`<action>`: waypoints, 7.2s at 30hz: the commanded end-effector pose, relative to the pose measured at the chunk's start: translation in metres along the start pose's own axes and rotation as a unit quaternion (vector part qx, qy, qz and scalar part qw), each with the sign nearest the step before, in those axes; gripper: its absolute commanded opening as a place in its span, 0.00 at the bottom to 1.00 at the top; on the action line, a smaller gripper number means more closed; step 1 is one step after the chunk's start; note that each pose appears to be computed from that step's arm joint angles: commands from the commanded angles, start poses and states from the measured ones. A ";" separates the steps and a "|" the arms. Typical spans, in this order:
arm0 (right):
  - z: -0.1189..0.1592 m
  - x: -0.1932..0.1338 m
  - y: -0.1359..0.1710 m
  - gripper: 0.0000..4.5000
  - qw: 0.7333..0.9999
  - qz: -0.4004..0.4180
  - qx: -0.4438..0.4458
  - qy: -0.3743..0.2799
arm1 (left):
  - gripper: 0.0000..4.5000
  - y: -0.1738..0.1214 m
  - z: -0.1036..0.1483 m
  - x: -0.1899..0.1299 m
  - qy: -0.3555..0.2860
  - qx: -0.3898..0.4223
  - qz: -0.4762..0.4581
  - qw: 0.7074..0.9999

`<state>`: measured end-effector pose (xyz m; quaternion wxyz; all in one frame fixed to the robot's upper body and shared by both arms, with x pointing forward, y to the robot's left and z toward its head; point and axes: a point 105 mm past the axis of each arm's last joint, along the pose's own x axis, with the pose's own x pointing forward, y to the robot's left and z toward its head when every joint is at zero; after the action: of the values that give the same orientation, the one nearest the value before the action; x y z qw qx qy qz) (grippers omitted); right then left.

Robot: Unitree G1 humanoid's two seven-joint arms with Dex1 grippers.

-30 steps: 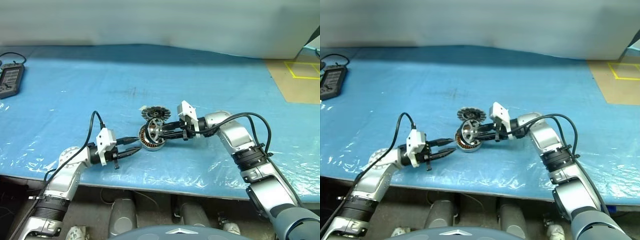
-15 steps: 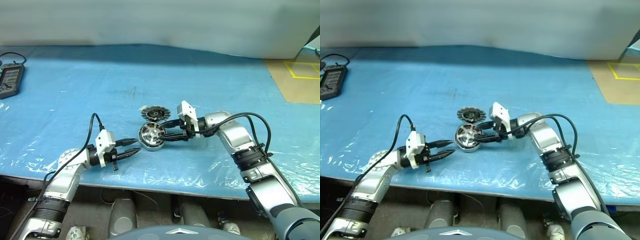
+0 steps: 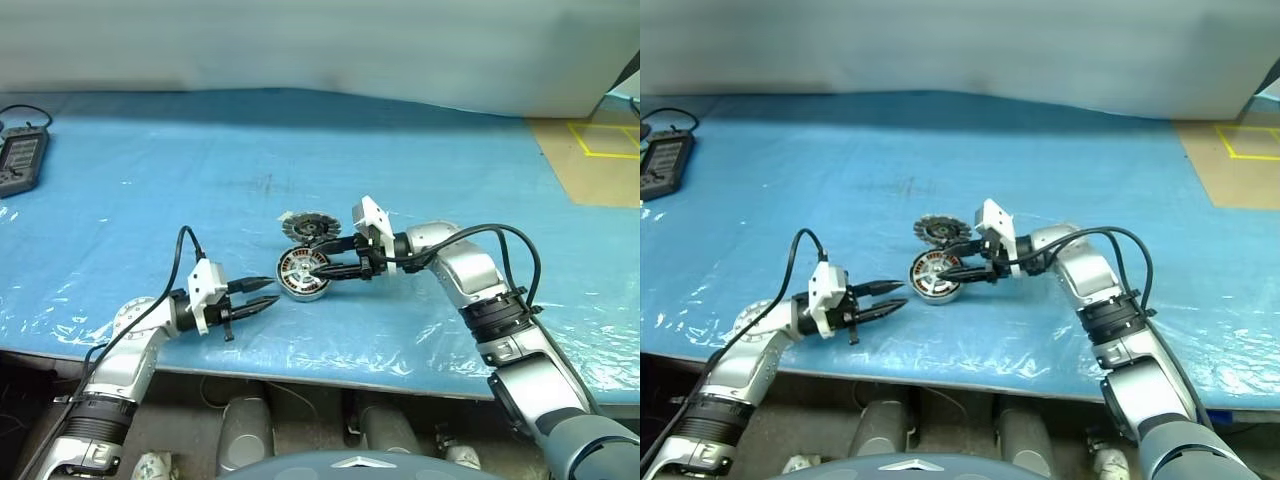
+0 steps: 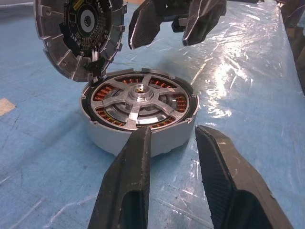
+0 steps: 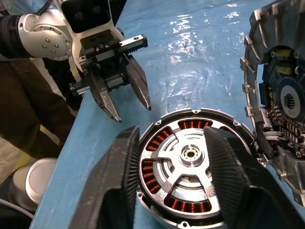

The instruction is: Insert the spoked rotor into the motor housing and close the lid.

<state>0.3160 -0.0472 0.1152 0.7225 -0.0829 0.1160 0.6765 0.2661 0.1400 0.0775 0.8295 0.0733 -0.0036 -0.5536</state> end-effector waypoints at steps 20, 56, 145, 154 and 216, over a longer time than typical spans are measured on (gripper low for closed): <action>-0.022 0.007 -0.008 0.00 0.999 -0.034 0.005 0.020 | 0.34 0.011 0.009 -0.006 -0.021 0.020 0.021 0.999; 0.021 -0.040 -0.093 0.00 0.972 -0.228 -0.047 -0.022 | 0.34 0.014 0.022 -0.007 -0.014 0.012 0.039 0.999; -0.014 0.018 -0.009 0.66 0.997 -0.032 -0.070 0.005 | 0.34 0.010 0.008 -0.011 -0.020 0.000 0.038 0.999; -0.029 0.016 -0.016 0.66 0.994 -0.055 -0.079 0.059 | 0.34 0.010 0.011 -0.010 -0.025 -0.005 0.040 0.999; -0.064 0.030 -0.010 0.66 0.987 -0.069 -0.040 0.137 | 0.34 0.007 0.003 -0.012 -0.015 -0.014 0.043 0.999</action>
<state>0.3294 -0.0236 0.0857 0.7437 -0.1980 0.0958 0.6313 0.2683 0.1520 0.0755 0.8518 0.0483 0.0033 -0.5217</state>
